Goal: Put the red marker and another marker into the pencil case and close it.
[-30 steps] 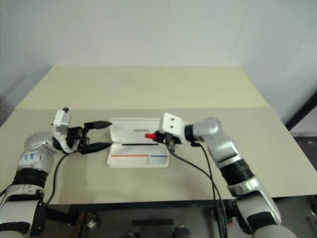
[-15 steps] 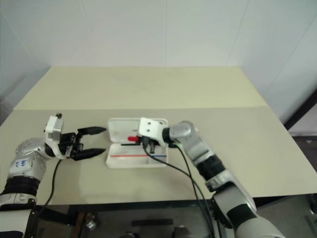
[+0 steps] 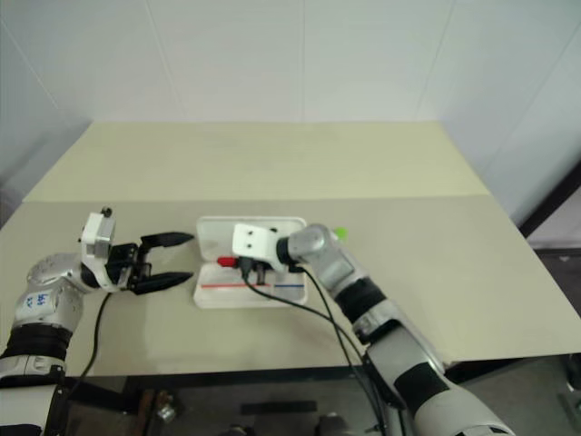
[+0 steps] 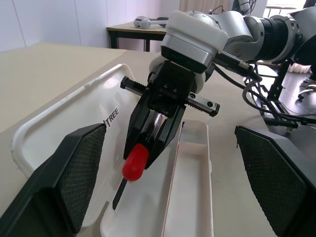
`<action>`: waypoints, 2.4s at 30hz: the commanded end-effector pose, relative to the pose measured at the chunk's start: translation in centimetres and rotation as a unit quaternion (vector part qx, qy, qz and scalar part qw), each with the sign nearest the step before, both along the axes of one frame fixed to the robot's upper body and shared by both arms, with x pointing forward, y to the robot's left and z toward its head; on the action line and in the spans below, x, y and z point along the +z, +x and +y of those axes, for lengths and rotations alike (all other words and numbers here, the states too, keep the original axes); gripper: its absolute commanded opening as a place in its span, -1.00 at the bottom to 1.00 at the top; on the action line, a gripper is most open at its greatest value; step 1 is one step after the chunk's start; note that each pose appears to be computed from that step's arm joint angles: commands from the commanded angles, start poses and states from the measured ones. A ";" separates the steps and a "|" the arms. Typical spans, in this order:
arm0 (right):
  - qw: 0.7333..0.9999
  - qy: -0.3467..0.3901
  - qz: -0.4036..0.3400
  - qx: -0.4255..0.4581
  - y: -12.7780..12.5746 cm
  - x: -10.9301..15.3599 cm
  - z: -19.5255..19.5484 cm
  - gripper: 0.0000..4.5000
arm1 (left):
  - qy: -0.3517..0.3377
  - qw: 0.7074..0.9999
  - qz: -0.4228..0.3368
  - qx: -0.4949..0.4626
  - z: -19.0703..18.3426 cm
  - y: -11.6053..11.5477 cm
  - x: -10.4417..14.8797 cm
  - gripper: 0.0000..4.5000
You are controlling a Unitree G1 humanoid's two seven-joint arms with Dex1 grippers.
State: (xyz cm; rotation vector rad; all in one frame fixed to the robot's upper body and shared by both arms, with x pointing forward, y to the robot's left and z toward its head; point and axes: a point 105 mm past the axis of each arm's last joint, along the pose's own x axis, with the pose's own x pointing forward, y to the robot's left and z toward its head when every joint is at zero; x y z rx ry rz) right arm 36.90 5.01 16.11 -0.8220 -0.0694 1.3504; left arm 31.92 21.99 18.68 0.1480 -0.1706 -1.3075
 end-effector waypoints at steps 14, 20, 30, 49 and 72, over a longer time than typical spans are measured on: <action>0.997 0.052 0.012 0.046 -3.3 3.6 -0.7 0.99 | -0.001 0.998 -0.022 -0.058 -1.0 -1.0 0.8 1.00; 0.993 0.089 0.072 0.038 -7.4 4.3 -5.6 0.99 | -0.002 0.998 -0.023 -0.060 -1.3 -0.8 0.8 1.00; 0.951 0.152 0.009 -0.269 -7.0 6.5 -15.3 0.99 | -0.009 0.997 -0.022 -0.071 -1.9 -0.5 0.7 1.00; 0.806 0.265 0.032 -0.528 -2.4 2.7 -18.6 0.99 | -0.018 0.995 -0.022 -0.099 -4.0 1.0 0.6 1.00; 0.770 0.305 0.069 -0.556 2.0 -0.7 -16.2 0.99 | -0.020 0.995 -0.028 -0.098 -3.7 0.3 0.4 1.00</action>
